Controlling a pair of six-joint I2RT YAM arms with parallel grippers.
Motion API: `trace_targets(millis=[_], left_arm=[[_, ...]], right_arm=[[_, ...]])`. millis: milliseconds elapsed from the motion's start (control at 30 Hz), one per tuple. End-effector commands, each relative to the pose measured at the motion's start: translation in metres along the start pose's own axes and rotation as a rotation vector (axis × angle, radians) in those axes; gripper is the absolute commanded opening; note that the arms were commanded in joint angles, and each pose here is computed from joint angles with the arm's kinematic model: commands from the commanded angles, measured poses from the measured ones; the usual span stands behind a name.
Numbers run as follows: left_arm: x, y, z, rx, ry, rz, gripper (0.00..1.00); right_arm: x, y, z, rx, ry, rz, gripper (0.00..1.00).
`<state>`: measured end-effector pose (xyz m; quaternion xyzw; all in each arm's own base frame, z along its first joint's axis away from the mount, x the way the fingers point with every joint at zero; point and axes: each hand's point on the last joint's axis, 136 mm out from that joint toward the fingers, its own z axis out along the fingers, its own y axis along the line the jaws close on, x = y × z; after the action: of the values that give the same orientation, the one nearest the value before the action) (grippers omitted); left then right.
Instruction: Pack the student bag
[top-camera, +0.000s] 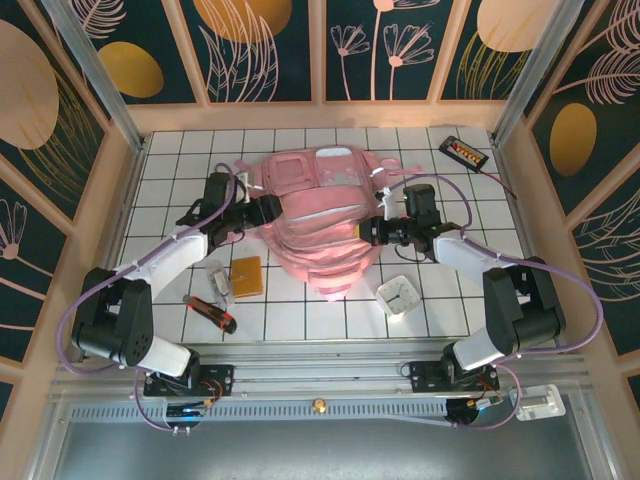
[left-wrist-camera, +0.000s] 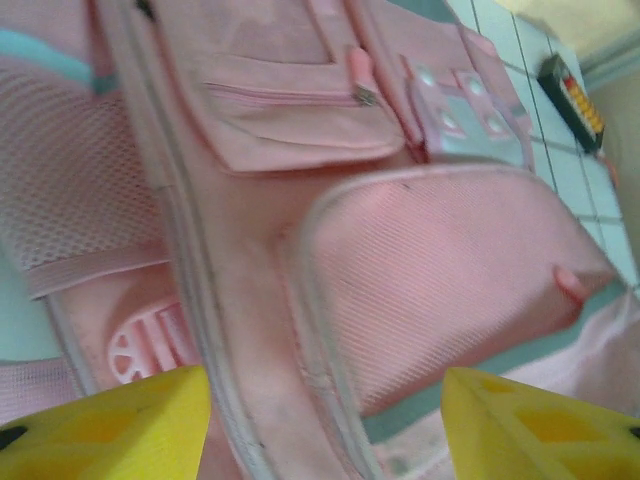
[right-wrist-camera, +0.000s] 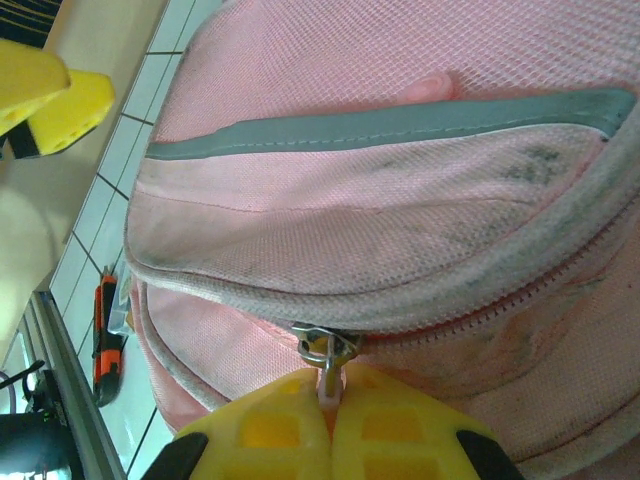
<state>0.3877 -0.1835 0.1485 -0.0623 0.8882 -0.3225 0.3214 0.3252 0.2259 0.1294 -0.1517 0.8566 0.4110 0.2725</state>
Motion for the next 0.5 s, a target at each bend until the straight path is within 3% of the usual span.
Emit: trace_targets(millis=[0,333,400,467], left_arm=[[0.003,-0.018,0.014,0.14,0.061,-0.099,0.59],[-0.001,-0.016,0.051,0.158,0.128,-0.119,0.49],[-0.003,-0.016,0.057,0.161,0.131,-0.127,0.43],[-0.004,-0.024,0.062,0.219,0.135,-0.157,0.28]], right_arm=[[-0.004,-0.003,-0.002,-0.015,-0.02,-0.002,0.0],[-0.004,-0.005,-0.002,-0.01,-0.021,0.002,0.0],[-0.003,-0.005,-0.002,-0.01,-0.019,0.001,0.0],[0.001,-0.005,-0.002,-0.014,-0.011,0.003,0.0]])
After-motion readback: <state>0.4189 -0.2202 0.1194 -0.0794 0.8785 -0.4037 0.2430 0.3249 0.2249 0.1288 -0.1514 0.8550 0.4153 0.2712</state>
